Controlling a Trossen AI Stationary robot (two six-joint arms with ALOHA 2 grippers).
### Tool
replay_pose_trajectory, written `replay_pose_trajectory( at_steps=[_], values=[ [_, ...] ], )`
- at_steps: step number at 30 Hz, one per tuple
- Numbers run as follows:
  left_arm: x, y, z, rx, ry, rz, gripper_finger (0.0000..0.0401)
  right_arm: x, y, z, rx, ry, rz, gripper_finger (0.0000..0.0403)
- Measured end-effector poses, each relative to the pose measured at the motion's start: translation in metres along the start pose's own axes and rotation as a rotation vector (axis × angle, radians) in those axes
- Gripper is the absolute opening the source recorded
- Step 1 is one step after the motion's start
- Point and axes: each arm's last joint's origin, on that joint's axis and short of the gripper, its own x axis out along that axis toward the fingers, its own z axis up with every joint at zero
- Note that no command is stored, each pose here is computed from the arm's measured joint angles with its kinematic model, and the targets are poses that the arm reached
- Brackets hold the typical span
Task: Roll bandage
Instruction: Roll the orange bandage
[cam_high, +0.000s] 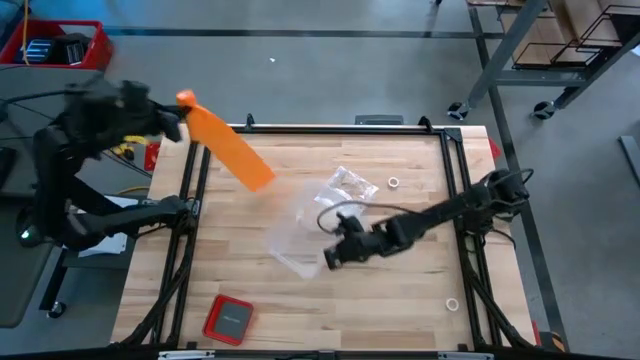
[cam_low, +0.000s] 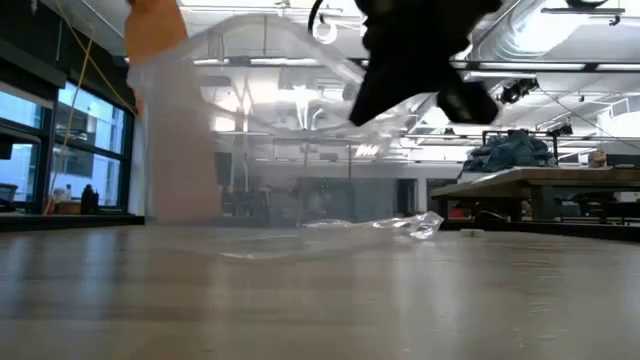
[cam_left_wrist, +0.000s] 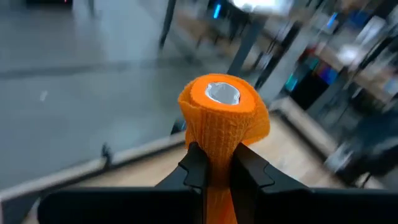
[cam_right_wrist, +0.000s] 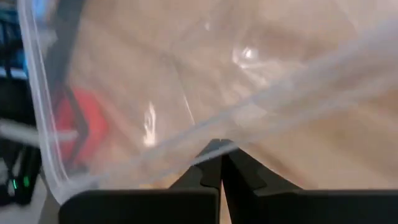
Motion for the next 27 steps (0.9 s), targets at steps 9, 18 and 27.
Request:
replay_pose_trajectory(
  at_steps=[9, 18, 27],
  values=[
    [-0.081, -0.012, 0.039, -0.043, -0.372, -0.146, 0.0029, 0.016, -0.01, 0.063, 0.031, -0.205, 0.014, 0.0],
    [-0.111, -0.014, 0.048, -0.074, -0.478, -0.218, 0.0029, 0.057, -0.033, 0.124, 0.125, -0.362, 0.095, 0.0],
    [-0.103, -0.017, 0.051, -0.078, -0.442, -0.243, 0.0029, 0.008, -0.048, 0.152, -0.06, -0.323, -0.054, 0.0]
  ],
)
